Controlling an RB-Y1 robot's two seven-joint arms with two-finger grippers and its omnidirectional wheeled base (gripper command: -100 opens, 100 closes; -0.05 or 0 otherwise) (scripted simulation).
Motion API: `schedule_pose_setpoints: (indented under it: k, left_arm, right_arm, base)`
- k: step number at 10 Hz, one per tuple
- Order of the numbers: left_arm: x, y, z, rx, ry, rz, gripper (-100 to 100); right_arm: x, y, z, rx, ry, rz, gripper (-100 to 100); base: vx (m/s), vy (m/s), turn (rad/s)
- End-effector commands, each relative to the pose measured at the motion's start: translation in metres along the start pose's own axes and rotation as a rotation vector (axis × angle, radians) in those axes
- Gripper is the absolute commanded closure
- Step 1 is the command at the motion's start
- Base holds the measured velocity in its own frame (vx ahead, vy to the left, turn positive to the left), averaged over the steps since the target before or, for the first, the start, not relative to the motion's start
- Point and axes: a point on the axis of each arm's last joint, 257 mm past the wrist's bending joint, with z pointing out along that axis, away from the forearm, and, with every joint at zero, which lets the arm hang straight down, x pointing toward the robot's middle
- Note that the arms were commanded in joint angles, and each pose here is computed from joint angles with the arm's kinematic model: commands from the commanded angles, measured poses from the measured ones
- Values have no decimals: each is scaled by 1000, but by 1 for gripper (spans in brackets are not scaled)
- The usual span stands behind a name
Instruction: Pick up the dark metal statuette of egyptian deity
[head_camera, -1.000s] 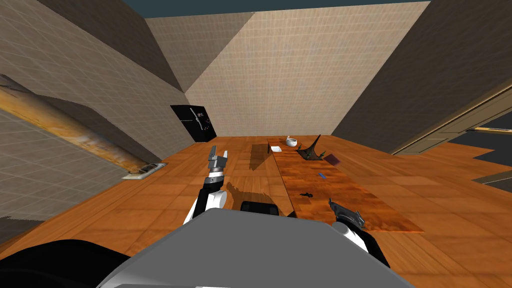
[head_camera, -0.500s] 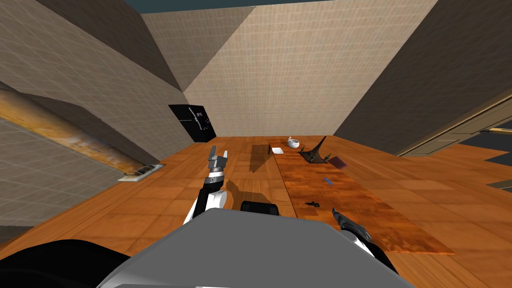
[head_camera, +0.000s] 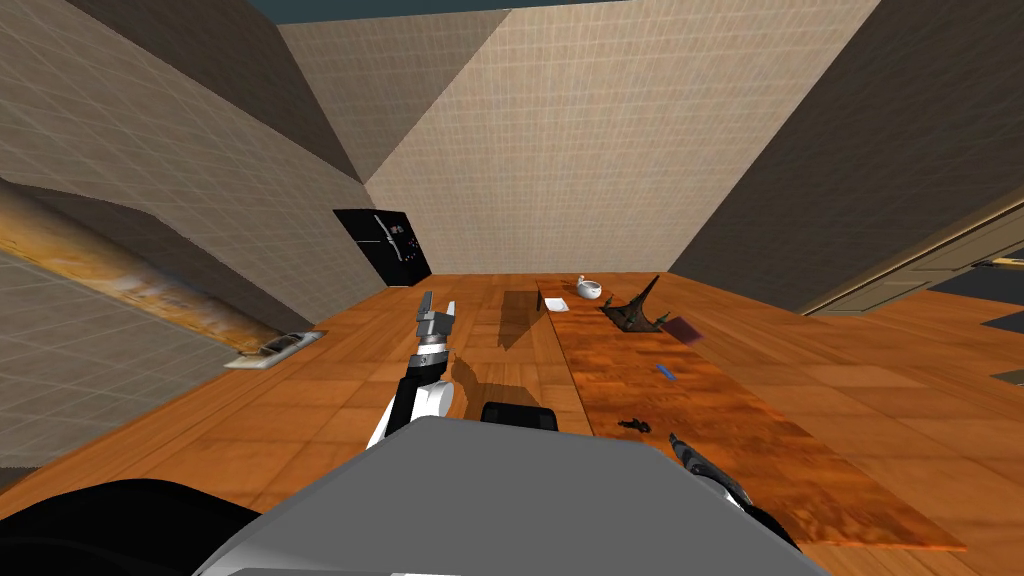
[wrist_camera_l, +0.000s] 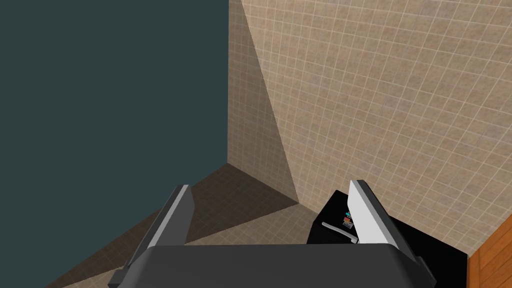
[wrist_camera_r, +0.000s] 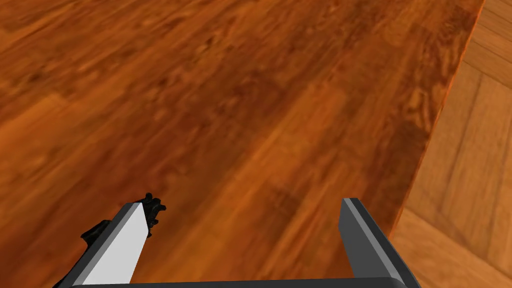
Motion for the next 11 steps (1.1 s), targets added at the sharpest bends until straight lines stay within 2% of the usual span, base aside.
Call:
schedule_pose_setpoints:
  k: [1,2,4,5,7,8,9,11]
  left_arm:
    - [0,0,0,0,0,0,0]
    - [0,0,0,0,0,0,0]
    - [0,0,0,0,0,0,0]
    - [0,0,0,0,0,0,0]
    - [0,0,0,0,0,0,0]
    - [0,0,0,0,0,0,0]
    - [0,0,0,0,0,0,0]
    - [0,0,0,0,0,0,0]
  right_arm:
    - [-6,0,-2,-1,-15,11,-100]
    - [-31,10,-3,-11,-82,67,-100]
    - [-32,9,-3,-7,-87,67,-100]
    - [-53,16,-5,-10,-147,121,-100]
    - [-57,16,-6,-12,-155,121,-100]
    - [-78,23,-10,-21,-213,172,-100]
    - [-81,16,-10,-4,-222,158,-100]
    - [-81,17,-10,-5,-222,160,-100]
  base:
    - [65,-6,2]
    - [129,-27,-10]
    - [97,5,1]
    - [115,-3,-16]
    - [89,0,-1]
    - [116,-6,-21]
    - [124,-9,-9]
    - [27,-2,4]
